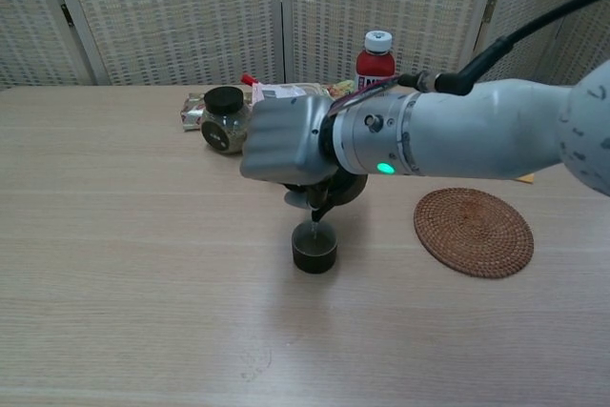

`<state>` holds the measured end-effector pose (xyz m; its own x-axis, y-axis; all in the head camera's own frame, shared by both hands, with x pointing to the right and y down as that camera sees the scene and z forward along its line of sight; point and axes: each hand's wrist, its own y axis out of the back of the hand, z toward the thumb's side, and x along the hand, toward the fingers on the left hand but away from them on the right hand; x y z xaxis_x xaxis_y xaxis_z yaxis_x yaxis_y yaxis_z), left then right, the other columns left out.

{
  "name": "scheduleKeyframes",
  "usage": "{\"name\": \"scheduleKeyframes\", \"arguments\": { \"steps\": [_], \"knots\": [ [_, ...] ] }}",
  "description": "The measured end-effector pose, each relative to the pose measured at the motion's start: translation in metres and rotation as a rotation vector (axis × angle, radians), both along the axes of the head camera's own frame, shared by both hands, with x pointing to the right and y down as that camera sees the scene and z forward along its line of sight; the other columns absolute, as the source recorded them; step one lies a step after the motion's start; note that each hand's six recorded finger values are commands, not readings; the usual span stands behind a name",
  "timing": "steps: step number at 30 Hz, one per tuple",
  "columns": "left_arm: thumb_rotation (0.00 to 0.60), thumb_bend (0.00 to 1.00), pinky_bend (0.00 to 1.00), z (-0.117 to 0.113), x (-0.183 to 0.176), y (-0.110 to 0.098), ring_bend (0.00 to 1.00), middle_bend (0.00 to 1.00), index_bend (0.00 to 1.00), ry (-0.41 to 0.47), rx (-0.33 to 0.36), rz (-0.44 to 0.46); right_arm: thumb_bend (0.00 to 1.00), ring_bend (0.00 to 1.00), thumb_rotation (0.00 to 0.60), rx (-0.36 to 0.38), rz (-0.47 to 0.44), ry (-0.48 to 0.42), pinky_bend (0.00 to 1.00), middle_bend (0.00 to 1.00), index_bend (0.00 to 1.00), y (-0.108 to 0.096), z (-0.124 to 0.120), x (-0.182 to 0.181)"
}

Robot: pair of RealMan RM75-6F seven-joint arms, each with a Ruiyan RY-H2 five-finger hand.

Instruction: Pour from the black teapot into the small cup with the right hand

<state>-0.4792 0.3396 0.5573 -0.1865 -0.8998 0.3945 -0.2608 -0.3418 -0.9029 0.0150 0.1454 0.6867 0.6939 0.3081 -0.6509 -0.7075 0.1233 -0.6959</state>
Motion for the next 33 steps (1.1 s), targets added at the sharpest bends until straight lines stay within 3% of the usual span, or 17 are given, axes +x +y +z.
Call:
{"name": "scheduleKeyframes", "arguments": {
  "steps": [15,27,33],
  "knots": [
    [0.600,0.33,0.00,0.000,0.000,-0.001,0.00,0.00,0.00,-0.001,-0.004,0.003,0.53,0.99,0.405,-0.049,0.057,-0.032,0.56,1.00,1.00,-0.001,0.000,0.001],
    [0.600,0.33,0.00,0.002,0.007,-0.005,0.00,0.00,0.00,0.004,-0.020,0.029,0.51,0.99,0.405,-0.120,0.179,-0.087,0.56,1.00,1.00,-0.011,-0.001,0.021],
    [0.600,0.33,0.00,0.001,0.014,-0.010,0.00,0.00,0.00,0.003,-0.024,0.053,0.51,0.99,0.407,-0.155,0.281,-0.134,0.56,1.00,1.00,-0.023,-0.004,0.037]
  ]
}}
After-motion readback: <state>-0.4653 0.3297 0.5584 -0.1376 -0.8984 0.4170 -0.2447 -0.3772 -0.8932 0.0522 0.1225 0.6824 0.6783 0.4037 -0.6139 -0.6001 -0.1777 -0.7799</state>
